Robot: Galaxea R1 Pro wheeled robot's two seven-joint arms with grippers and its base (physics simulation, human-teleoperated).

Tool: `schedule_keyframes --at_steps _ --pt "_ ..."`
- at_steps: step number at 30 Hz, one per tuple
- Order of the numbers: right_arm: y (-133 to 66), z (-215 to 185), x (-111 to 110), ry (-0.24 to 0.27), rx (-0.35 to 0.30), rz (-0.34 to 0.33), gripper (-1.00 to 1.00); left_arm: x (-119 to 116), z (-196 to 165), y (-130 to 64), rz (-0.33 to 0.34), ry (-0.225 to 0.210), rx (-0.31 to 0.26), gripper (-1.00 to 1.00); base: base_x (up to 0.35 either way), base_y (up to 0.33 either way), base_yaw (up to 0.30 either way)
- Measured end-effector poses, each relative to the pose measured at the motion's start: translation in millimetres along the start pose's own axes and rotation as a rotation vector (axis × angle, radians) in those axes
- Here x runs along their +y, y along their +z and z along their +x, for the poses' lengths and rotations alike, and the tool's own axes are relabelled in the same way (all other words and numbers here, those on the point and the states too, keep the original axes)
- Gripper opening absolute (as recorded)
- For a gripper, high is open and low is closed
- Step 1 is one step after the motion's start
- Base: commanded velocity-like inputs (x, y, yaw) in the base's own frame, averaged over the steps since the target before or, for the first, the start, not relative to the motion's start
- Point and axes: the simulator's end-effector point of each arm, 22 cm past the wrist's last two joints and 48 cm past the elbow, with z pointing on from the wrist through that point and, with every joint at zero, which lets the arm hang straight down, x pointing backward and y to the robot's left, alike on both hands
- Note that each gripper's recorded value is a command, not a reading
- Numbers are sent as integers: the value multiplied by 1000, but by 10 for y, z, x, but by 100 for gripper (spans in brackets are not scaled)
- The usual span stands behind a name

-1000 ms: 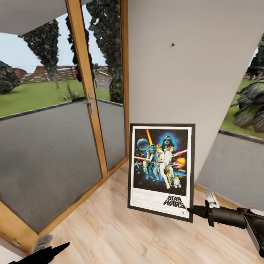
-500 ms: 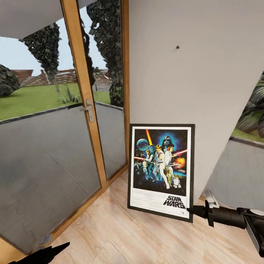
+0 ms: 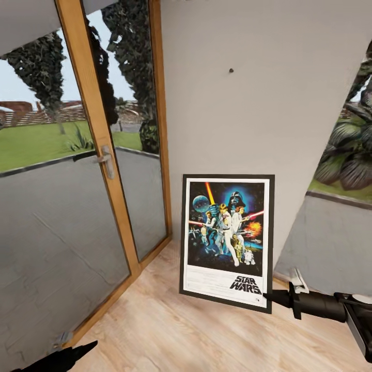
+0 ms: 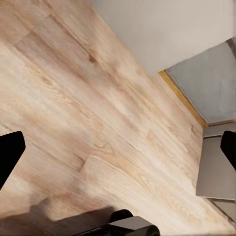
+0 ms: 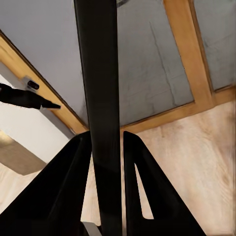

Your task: Pick up the poster from the kitchen countertop and hang it on one of the wall nails in the kitchen.

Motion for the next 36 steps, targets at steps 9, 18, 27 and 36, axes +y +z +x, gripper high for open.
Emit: schedule_keyframes --at_steps 9,18,27,36 --pt "-10 -27 16 -6 -4 0 -100 -23 -4 -1 3 6 0 100 219 212 -145" --pt "-13 -29 12 -5 -6 3 -100 -25 -1 1 4 7 1 100 275 238 -6" --pt "-18 -29 14 -3 -8 2 -100 -24 -4 0 3 7 0 100 305 104 0" --pt "-21 -29 10 0 -9 2 -100 -23 -6 8 3 5 -2 100 64 5 0"
